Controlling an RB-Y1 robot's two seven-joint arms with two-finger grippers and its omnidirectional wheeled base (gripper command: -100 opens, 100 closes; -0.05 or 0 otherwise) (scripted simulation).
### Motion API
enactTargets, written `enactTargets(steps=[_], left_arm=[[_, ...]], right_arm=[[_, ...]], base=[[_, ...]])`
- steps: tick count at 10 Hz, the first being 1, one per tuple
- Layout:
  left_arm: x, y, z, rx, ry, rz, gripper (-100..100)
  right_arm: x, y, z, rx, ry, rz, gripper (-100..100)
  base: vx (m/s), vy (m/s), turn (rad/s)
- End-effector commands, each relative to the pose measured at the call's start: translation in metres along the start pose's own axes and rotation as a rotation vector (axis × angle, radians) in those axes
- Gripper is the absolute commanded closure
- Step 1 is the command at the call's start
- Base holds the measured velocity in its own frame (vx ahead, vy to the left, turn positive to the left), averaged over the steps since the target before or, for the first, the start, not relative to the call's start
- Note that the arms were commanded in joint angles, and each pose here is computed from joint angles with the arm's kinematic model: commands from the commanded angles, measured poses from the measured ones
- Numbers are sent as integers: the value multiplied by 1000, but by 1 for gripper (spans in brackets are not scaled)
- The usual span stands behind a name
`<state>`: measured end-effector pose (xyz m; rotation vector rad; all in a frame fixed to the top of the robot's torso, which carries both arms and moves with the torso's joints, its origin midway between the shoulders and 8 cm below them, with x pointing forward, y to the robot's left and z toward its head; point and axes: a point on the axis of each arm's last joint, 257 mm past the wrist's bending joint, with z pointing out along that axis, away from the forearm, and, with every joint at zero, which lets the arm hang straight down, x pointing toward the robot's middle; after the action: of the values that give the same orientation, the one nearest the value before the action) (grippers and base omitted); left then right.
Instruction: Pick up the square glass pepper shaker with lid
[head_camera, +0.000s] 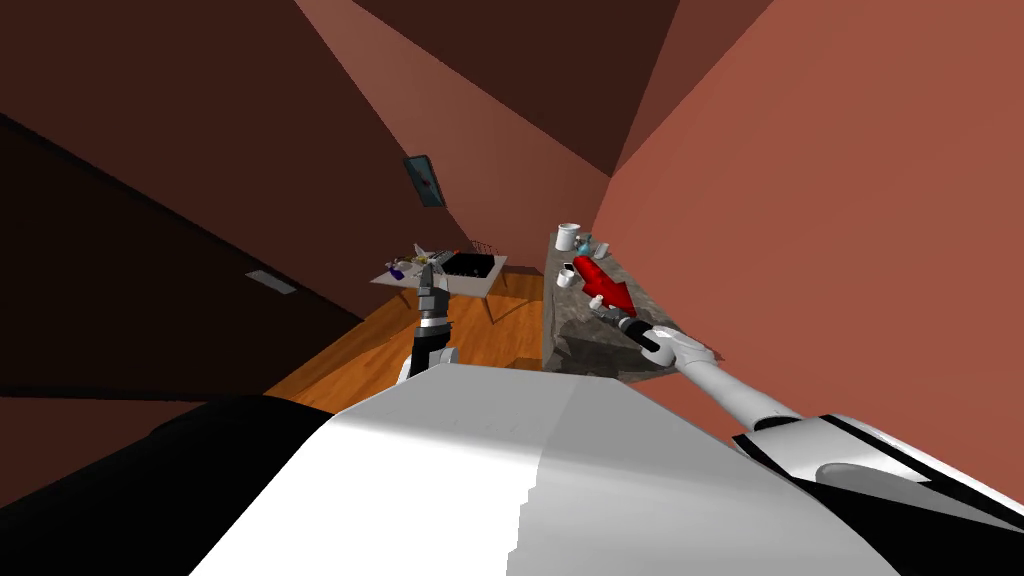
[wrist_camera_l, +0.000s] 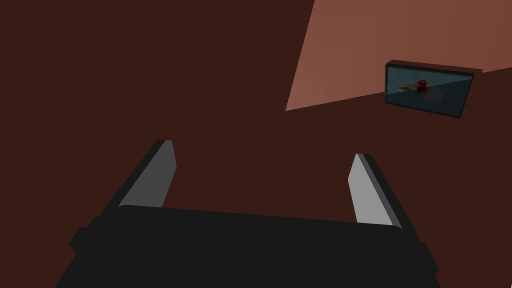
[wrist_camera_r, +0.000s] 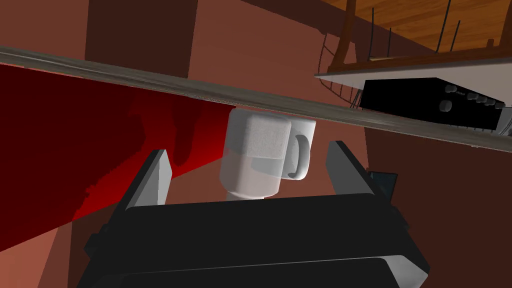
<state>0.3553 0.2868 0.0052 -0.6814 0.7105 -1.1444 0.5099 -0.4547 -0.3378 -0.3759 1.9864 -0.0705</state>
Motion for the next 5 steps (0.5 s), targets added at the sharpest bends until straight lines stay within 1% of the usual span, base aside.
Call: enactTargets(steps=[1,2,3,4,5], left_arm=[[0,0,0,0,0,0,0],[0,0,0,0,0,0,0],[0,0,0,0,0,0,0],[0,0,0,0,0,0,0],[0,0,0,0,0,0,0]], right_arm=[[0,26,16,-47,5,-7,-100],[-13,30,22,-58,-11,-20,-100],[-24,30,25,-59,-26,-25,-100],[-24,30,25,-59,-27,-25,-100],[-21,62,38,-122,-20,-38,-100]], base=[[48,3,-375],[40,17,-243],[11,9,28],[-1,-4,54],[28,0,-358]])
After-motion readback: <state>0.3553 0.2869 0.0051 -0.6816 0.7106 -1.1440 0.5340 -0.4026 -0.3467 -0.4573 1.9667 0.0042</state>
